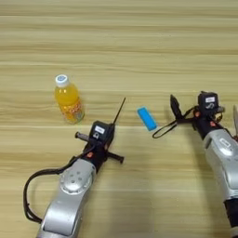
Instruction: Move the objects on the table
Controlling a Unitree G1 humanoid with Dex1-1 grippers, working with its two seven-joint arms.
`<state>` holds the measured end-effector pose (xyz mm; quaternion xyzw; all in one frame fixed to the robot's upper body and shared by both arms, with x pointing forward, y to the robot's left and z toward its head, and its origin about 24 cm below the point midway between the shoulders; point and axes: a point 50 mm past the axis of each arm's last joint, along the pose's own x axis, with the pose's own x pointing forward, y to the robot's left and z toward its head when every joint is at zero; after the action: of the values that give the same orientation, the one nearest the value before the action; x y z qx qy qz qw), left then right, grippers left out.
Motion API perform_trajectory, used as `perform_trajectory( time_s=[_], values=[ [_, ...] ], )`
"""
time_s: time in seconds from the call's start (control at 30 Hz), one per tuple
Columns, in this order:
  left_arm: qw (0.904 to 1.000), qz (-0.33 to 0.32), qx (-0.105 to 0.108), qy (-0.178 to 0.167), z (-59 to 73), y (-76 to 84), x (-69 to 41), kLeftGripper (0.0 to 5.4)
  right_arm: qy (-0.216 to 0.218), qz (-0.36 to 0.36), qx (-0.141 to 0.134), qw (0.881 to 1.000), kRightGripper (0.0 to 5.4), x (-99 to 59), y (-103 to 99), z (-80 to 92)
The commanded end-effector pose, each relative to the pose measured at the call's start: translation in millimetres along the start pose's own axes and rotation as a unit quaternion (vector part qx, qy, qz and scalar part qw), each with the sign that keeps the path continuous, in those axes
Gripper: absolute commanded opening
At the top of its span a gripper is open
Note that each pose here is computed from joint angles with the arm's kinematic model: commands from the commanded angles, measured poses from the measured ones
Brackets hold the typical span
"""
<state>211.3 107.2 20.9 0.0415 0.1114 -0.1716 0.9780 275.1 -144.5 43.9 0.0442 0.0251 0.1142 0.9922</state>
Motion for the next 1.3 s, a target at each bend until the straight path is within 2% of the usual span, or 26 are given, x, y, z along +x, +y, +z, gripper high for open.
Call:
perform_trajectory(
  time_s=[0.03,0.2,0.33,0.43,0.6,0.77,0.97,1.3],
  values=[
    [0.9997,-0.014,-0.008,-0.018,11.7,-6.1,-2.3,0.02,0.017,0.034,0.050,0.998,5.40,-1.1,11,-2.4],
    [0.9991,-0.028,-0.009,-0.031,20.3,-11.7,-4.2,0.02,0.021,0.087,0.149,0.985,5.40,-2.6,26,2.5],
    [0.9986,-0.039,-0.011,-0.033,22.8,-17.7,-4.8,0.02,0.022,0.124,0.236,0.964,5.40,-4.4,36,9.4],
    [0.9984,-0.045,-0.011,-0.032,22.6,-20.4,-4.7,0.02,0.018,0.155,0.282,0.947,5.40,-6.7,42,16.0],
    [0.9983,-0.047,-0.011,-0.031,22.3,-20.5,-3.9,0.02,0.022,0.184,0.310,0.932,5.40,-10.2,48,20.5],
    [0.9966,-0.070,-0.024,-0.037,23.2,-27.3,-2.2,0.02,0.039,0.181,0.323,0.928,5.40,-8.0,50,14.7],
    [0.9927,-0.096,-0.036,-0.064,32.6,-33.3,-2.8,0.02,0.048,0.172,0.331,0.926,5.40,-3.4,48,10.7],
    [0.9872,-0.131,-0.048,-0.077,33.9,-42.4,-4.4,0.02,0.051,0.171,0.334,0.926,5.40,-0.1,48,8.4]
  ],
)
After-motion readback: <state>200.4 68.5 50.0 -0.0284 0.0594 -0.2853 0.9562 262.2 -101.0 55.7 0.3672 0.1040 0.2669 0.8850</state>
